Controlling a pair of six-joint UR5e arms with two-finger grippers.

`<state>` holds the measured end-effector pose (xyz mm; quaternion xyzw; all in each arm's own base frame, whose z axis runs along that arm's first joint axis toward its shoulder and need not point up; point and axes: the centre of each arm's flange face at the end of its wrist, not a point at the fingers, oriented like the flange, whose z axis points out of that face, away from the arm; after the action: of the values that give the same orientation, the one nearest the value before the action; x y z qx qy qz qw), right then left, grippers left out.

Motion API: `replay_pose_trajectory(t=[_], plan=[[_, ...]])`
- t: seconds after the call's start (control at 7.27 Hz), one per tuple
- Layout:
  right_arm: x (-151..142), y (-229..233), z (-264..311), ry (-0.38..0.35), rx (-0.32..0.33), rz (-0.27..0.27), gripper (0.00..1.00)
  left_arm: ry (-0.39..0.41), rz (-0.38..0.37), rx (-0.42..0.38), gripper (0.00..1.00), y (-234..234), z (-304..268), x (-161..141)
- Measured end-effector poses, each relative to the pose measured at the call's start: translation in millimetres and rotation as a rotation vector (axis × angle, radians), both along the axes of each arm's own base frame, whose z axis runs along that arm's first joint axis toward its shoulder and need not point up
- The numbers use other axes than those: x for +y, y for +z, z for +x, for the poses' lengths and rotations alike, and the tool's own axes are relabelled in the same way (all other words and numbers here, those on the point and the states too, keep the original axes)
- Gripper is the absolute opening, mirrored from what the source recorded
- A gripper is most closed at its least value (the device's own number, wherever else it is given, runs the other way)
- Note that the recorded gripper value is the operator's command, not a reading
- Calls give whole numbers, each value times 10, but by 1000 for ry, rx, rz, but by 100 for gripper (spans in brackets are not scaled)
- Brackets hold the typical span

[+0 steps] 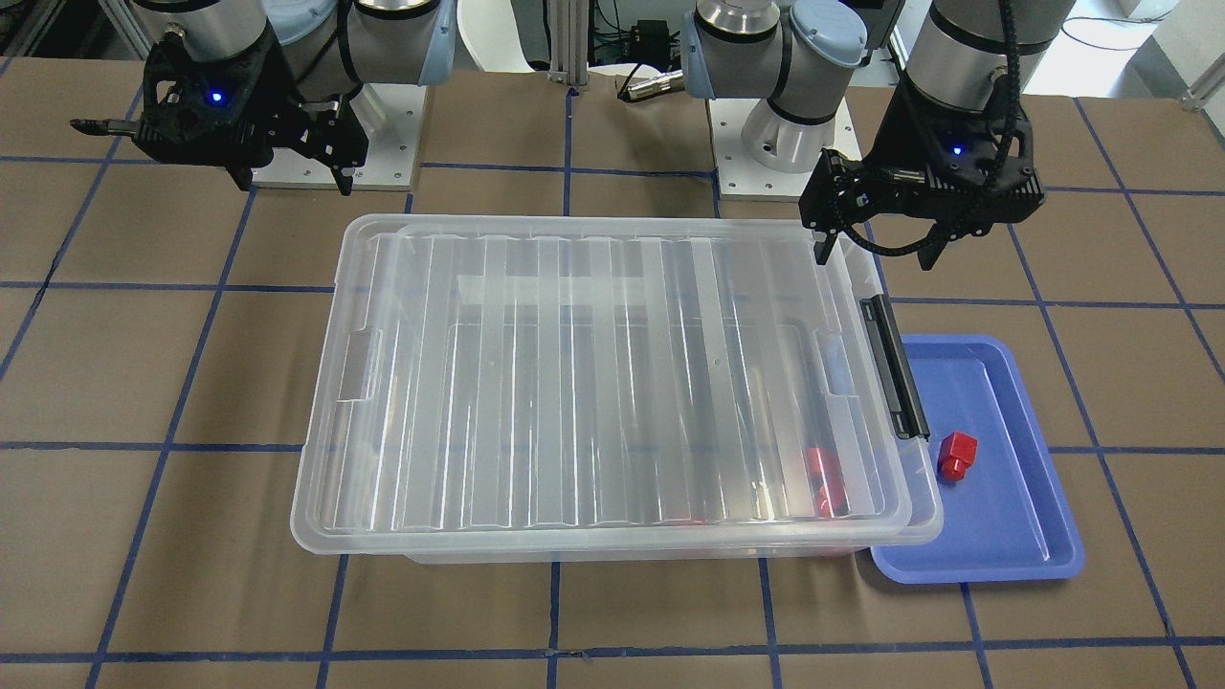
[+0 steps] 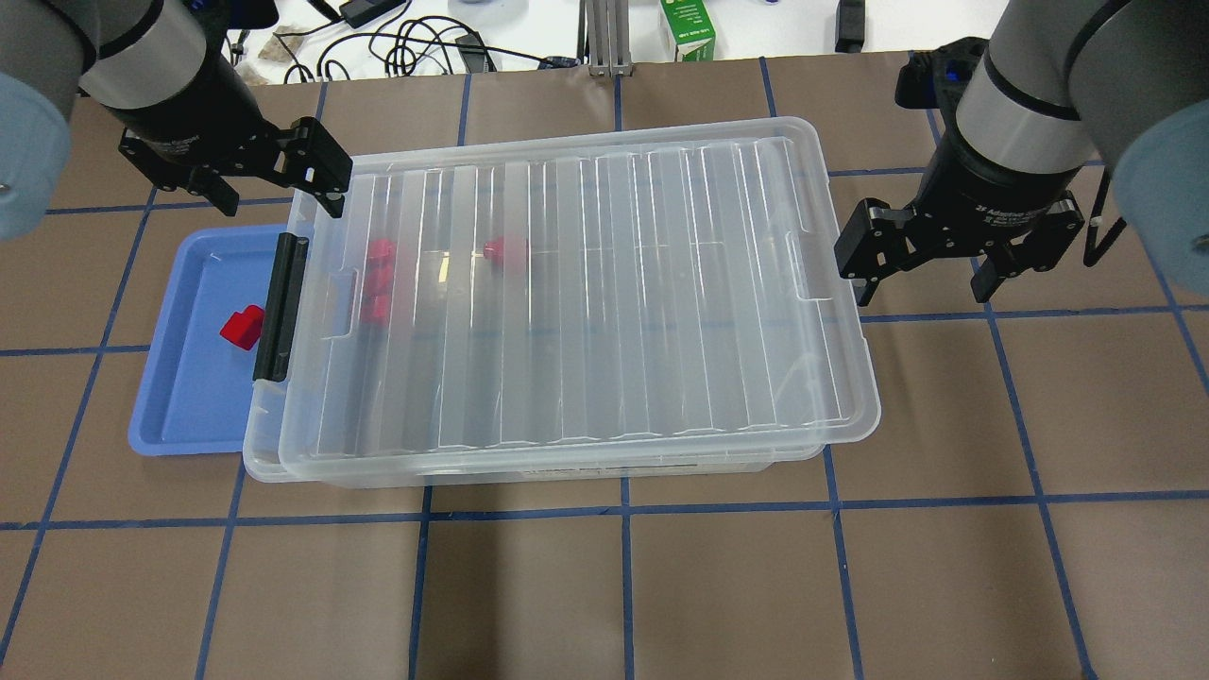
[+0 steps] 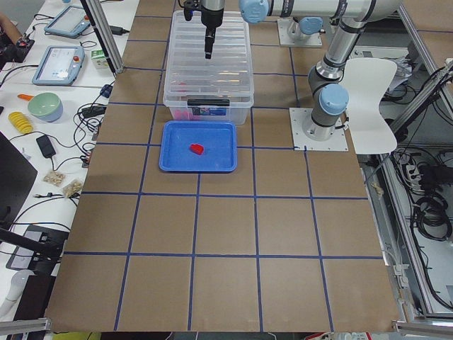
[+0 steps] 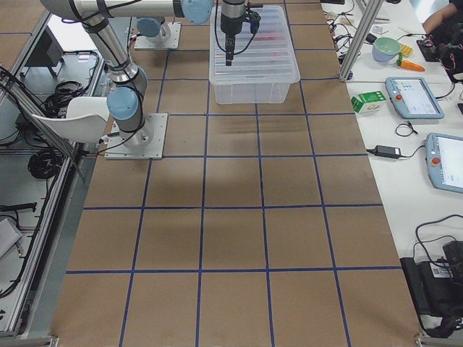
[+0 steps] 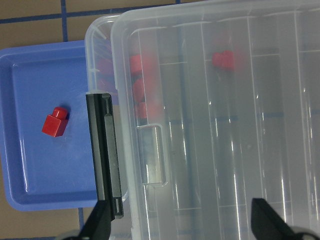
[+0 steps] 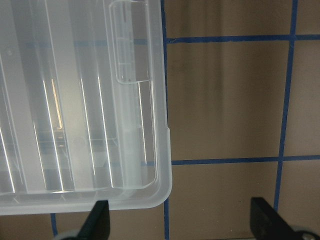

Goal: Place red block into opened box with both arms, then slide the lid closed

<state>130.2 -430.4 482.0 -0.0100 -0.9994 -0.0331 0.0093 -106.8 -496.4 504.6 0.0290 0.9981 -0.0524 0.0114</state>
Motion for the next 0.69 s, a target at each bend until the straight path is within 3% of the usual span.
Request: replay_pose_trajectory(t=[0.69], plan=[[-14, -24, -1, 2, -1, 6, 100, -5, 7, 1, 100, -8, 63, -16]])
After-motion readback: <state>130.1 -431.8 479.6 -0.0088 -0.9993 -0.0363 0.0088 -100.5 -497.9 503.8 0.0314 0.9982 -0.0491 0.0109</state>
